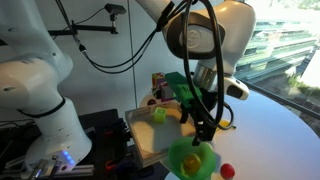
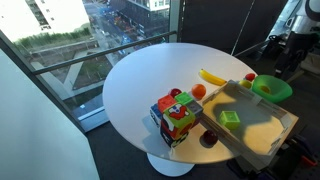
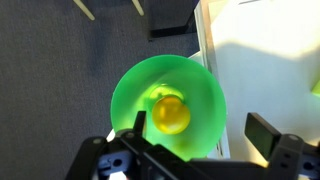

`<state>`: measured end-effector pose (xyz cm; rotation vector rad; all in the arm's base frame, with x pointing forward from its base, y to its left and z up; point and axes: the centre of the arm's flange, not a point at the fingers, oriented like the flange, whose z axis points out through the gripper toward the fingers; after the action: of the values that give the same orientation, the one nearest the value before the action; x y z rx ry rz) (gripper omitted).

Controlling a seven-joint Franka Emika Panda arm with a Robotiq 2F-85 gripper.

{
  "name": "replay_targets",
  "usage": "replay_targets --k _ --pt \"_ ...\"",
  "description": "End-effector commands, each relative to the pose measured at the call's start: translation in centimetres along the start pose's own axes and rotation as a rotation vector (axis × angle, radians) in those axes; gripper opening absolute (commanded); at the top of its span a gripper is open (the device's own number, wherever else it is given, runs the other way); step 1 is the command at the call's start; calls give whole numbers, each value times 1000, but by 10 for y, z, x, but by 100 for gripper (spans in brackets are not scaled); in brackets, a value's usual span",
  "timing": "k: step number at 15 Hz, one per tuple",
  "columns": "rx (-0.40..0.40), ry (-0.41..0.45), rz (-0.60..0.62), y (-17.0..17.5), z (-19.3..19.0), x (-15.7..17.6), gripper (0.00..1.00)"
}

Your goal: Pick up the circular fruit on the top right and put it in the bowl

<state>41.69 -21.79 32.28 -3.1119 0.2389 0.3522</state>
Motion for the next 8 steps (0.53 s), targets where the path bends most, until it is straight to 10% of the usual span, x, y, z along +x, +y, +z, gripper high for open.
replay_targets --k 1,8 --pt "-10 10 17 -17 -26 -20 100" --pt "-11 61 -21 -52 -50 -43 100"
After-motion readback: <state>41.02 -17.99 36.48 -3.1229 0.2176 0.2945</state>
